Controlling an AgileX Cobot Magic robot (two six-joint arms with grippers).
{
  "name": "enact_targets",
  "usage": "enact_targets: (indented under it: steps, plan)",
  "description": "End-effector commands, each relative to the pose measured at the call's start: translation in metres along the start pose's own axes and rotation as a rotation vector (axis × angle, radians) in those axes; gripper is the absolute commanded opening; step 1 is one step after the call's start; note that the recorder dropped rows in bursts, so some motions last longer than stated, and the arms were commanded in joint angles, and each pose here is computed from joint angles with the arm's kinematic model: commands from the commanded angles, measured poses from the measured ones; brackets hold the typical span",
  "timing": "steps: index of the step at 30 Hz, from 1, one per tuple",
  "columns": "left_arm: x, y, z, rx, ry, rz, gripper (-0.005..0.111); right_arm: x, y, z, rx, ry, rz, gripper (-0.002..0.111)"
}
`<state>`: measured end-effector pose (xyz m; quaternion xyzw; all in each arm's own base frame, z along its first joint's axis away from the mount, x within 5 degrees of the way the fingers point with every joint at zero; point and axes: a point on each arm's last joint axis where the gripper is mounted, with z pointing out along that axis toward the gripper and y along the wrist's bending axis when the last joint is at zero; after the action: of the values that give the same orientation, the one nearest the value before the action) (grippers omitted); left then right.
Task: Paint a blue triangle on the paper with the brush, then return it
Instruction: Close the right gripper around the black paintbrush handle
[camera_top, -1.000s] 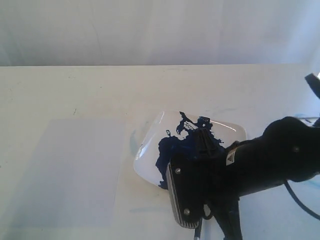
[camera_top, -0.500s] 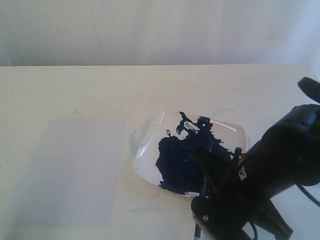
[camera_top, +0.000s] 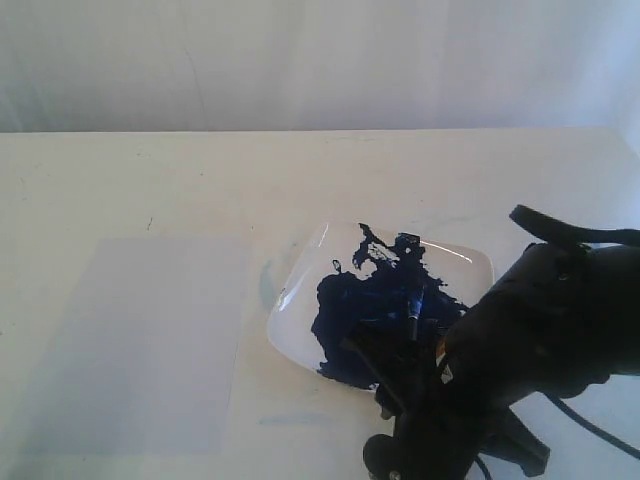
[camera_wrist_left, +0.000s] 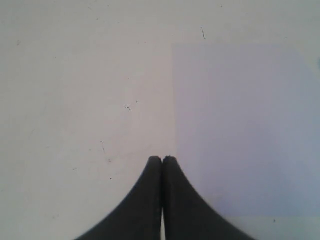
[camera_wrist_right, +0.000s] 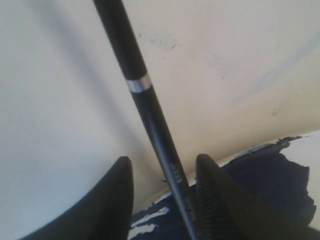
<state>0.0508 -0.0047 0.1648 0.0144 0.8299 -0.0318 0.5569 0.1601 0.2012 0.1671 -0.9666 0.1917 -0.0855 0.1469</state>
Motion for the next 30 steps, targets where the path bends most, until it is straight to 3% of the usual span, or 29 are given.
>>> enact_targets:
  steps: [1, 30]
  plan:
    - [0.000, 0.000, 0.000, 0.007, -0.003, -0.006, 0.000, 0.000, 0.000, 0.003, 0.008, 0.004, -0.024, 0.039]
    - [0.000, 0.000, 0.000, 0.007, -0.003, -0.006, 0.000, -0.011, -0.002, 0.014, -0.016, -0.017, -0.068, 0.039]
